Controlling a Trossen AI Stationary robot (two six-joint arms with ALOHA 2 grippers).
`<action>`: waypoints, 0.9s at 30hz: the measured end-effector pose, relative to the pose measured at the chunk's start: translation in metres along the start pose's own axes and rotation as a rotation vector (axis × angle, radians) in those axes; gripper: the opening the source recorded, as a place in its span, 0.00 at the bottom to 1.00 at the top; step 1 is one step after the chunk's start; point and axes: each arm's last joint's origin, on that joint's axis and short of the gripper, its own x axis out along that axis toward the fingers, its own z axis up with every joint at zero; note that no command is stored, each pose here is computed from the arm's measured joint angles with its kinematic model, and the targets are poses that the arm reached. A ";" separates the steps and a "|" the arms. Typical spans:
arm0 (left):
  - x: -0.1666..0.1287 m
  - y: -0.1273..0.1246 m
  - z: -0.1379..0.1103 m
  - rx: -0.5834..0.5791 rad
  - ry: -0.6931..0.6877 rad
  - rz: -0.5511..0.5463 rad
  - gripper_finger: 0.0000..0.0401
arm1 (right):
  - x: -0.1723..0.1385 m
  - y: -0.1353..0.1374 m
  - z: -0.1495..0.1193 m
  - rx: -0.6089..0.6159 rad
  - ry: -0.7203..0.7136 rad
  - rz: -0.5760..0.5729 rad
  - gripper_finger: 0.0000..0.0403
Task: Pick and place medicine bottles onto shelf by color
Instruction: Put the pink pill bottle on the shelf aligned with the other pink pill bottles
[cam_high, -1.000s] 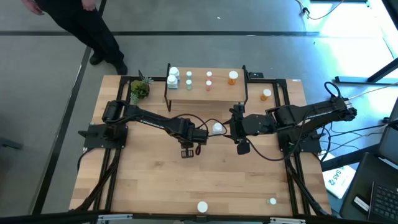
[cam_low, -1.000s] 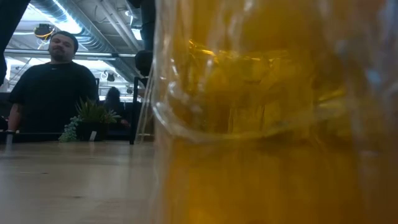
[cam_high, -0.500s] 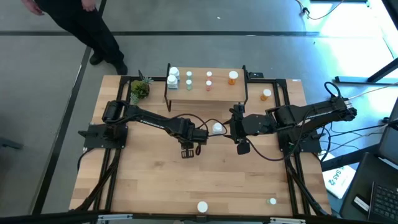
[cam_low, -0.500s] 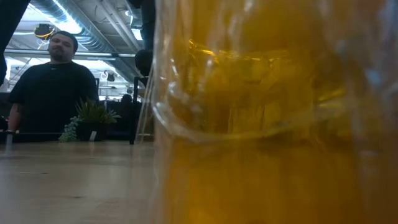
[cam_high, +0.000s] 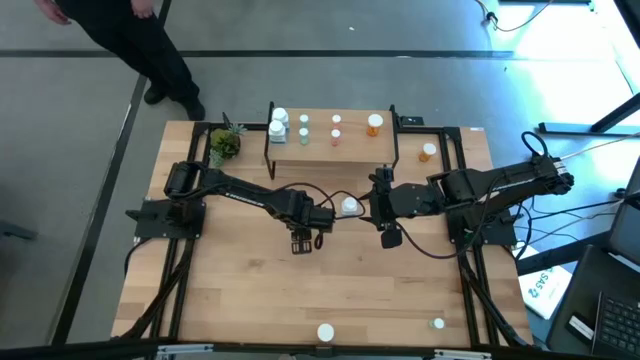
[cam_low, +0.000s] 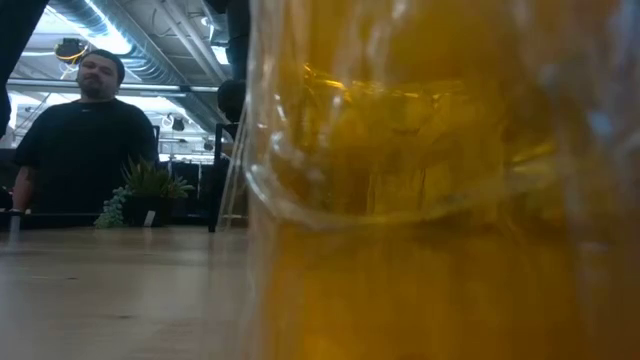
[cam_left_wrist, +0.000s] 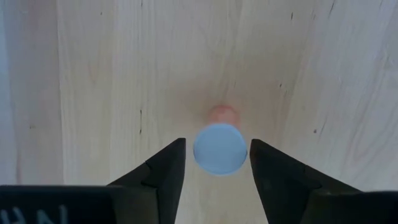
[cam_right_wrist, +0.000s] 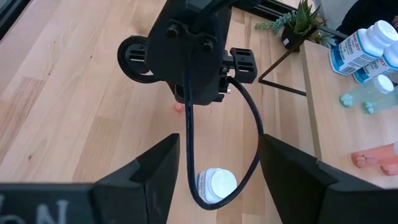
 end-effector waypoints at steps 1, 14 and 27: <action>0.000 0.000 0.000 0.000 0.000 0.001 0.43 | 0.000 0.000 0.000 0.000 0.000 0.000 0.55; 0.000 0.001 0.000 0.001 -0.005 0.017 0.43 | 0.000 0.000 0.000 0.000 0.000 0.000 0.55; 0.010 0.000 -0.003 0.000 -0.017 0.017 0.43 | 0.000 0.000 0.000 0.000 0.000 0.000 0.55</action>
